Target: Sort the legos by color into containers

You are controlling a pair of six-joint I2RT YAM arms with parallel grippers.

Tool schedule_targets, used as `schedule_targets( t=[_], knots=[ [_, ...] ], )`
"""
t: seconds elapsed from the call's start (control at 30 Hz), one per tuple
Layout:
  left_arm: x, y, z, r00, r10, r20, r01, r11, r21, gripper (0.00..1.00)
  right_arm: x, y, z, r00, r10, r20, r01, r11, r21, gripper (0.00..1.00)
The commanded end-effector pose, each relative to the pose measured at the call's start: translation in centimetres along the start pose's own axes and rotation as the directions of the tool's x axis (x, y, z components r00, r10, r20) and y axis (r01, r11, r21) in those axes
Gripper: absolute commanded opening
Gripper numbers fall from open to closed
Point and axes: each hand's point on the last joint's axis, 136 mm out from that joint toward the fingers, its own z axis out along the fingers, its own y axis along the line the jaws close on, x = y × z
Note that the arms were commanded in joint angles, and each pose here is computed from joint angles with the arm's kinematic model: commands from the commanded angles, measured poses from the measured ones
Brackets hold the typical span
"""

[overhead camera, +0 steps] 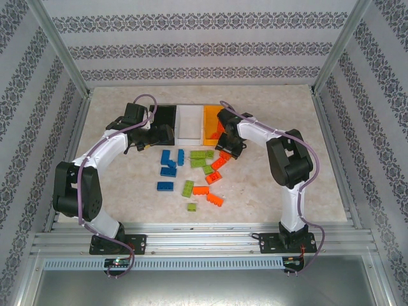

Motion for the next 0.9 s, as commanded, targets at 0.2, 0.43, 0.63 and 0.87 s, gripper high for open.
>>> schedule_targets(
  t=[0.2, 0.43, 0.63, 0.87],
  knots=[
    [-0.3, -0.1, -0.6, 1.000, -0.004, 0.018, 0.003, 1.000, 0.013, 1.00, 0.5, -1.6, -3.8, 0.998, -0.022, 0.055, 0.021, 1.000, 0.019, 0.48],
    [0.0, 0.0, -0.7, 1.000, -0.016, 0.023, 0.016, 1.000, 0.015, 1.00, -0.5, -0.1, -8.7, 0.989, -0.055, 0.140, 0.063, 0.997, -0.054, 0.48],
    [0.3, -0.1, -0.9, 0.999, -0.027, 0.019, 0.027, 0.999, 0.017, 1.00, -3.4, 2.6, -10.5, 0.975, -0.097, 0.200, 0.116, 0.990, -0.083, 0.48],
    [1.2, 0.4, -1.5, 1.000, -0.028, -0.004, 0.028, 1.000, -0.010, 1.00, -7.3, 5.4, -9.1, 0.974, -0.108, 0.201, 0.133, 0.985, -0.111, 0.49]
  ],
)
